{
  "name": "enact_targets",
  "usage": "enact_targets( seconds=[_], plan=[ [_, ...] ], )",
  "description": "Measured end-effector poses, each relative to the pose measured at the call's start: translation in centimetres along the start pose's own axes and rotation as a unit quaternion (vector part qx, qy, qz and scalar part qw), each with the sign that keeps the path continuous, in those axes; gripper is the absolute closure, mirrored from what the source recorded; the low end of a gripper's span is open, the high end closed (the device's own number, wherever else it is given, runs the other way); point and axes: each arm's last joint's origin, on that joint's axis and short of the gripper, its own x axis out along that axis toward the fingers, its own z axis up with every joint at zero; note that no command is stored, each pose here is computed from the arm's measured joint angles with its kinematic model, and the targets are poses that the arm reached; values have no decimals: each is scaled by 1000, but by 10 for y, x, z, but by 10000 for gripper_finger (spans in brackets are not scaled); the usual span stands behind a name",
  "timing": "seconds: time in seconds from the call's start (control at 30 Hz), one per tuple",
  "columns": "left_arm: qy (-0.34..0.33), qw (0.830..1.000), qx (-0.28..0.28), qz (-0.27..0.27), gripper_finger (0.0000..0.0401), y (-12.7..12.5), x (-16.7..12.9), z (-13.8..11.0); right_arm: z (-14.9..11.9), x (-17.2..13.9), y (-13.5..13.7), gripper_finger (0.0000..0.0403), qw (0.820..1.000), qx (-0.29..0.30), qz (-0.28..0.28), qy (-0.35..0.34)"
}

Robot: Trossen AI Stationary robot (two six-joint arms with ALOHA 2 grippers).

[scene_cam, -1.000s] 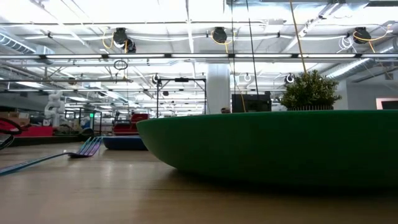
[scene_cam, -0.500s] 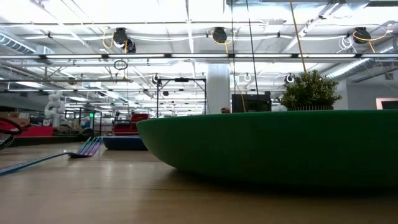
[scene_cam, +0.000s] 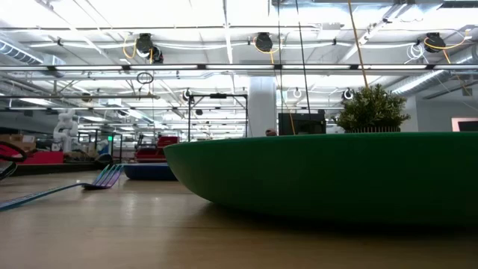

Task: Pick and place plate/cup/fork/spoon on tray
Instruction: Put the green glass on the top left of the blue tray

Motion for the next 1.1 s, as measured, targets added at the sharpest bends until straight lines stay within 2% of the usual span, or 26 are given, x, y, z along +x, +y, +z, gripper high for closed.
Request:
enact_targets(
  seconds=[0.27,0.4,0.6,0.77,1.1],
  plan=[
    [-1,1000,4,0,377,0,0,0,-1,-20,-5,246,996,54,67,-6],
    [-4,1000,8,0,377,0,0,1,-4,-26,-16,246,997,60,43,10],
    [-5,1000,8,0,377,0,0,1,-5,-28,-26,246,1000,19,5,7],
    [-5,1000,12,0,377,0,0,1,-3,-23,-23,246,1000,-14,-10,-14],
    [-5,1000,18,0,377,0,0,1,-1,-12,-11,255,1000,-22,-2,-14]
  ],
)
